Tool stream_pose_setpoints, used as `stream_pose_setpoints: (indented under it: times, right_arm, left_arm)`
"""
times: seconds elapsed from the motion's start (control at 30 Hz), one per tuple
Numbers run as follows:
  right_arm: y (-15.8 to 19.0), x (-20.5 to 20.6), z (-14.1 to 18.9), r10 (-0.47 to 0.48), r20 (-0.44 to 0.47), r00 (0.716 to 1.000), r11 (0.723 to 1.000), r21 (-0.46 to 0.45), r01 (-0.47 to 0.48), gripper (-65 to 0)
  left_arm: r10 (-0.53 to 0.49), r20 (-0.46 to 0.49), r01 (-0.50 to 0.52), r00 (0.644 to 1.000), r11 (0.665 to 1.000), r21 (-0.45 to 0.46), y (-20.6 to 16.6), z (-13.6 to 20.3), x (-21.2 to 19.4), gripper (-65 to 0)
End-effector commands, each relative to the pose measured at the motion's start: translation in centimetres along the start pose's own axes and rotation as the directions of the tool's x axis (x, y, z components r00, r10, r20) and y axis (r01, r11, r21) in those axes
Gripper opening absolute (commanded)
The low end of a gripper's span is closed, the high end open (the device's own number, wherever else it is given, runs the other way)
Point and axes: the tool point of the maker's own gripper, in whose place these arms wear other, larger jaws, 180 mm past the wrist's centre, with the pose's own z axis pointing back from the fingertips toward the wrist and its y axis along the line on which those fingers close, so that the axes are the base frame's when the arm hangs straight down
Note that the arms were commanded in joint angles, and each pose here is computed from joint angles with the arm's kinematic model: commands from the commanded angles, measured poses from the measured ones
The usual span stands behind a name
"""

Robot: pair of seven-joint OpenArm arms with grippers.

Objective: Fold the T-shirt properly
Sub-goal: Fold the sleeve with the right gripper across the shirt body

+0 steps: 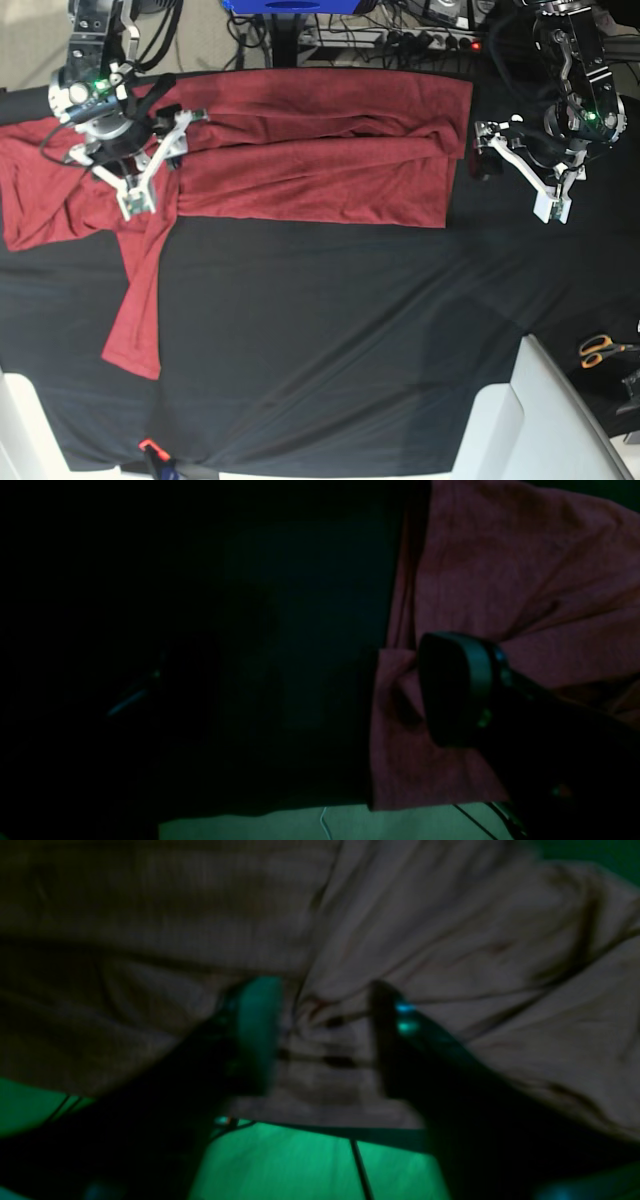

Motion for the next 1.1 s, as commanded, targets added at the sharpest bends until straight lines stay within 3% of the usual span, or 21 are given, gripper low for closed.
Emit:
stream_pose_setpoints:
  times: [0.0, 0.07, 0.23, 0.43, 0.53, 0.67, 0.87, 1.07]
  right_arm:
    - [-0.5, 1.4, 0.5, 0.004, 0.050, 0.999, 1.000, -0.014, -0.003, -23.1]
    - [-0.8, 2.8, 0.3, 0.009, 0.081, 0.997, 1.000, -0.021, -0.007, -18.9]
    - [-5.1, 9.0, -2.4, 0.002, 0.159, 0.987, 0.997, -0.077, 0.010, -21.3]
    - [-10.1, 13.1, -9.1, -0.103, 0.080, 0.991, 0.993, -0.044, 0.107, -21.6]
    - [-11.3, 14.7, -11.2, -0.166, 0.106, 0.980, 0.986, -0.008, 0.168, -21.6]
    - [-12.0, 15.3, -13.4, -0.251, 0.116, 0.961, 0.968, 0.044, 0.247, -21.6]
    - [-11.8, 14.1, -16.2, -0.403, 0.120, 0.907, 0.913, 0.123, 0.389, -21.6]
    - [-11.9, 13.0, -16.9, -0.432, 0.137, 0.891, 0.900, 0.130, 0.416, -21.8]
  left_arm:
    - [-0.008, 0.036, 0.008, 0.999, 1.000, 0.011, 0.5, 0.4, 1.1, -5.1]
    - [-0.008, 0.036, 0.008, 0.999, 1.000, 0.011, 0.5, 0.4, 1.1, -5.1]
    - [-0.009, 0.039, 0.009, 0.999, 1.000, 0.010, 0.4, 0.5, 1.2, -5.1]
    - [-0.010, 0.032, 0.009, 0.999, 1.000, 0.014, 0.5, 0.5, 0.9, -5.1]
    - [-0.008, 0.030, 0.008, 1.000, 1.000, 0.013, 0.5, 0.5, 0.8, -5.1]
    - [0.015, 0.036, -0.016, 0.999, 0.999, 0.035, 1.6, 0.8, 0.7, -5.1]
    - [0.041, 0.051, -0.044, 0.998, 0.997, 0.066, 2.9, 1.3, 0.8, -5.1]
    - [0.042, 0.051, -0.045, 0.998, 0.997, 0.067, 3.0, 1.4, 0.8, -5.1]
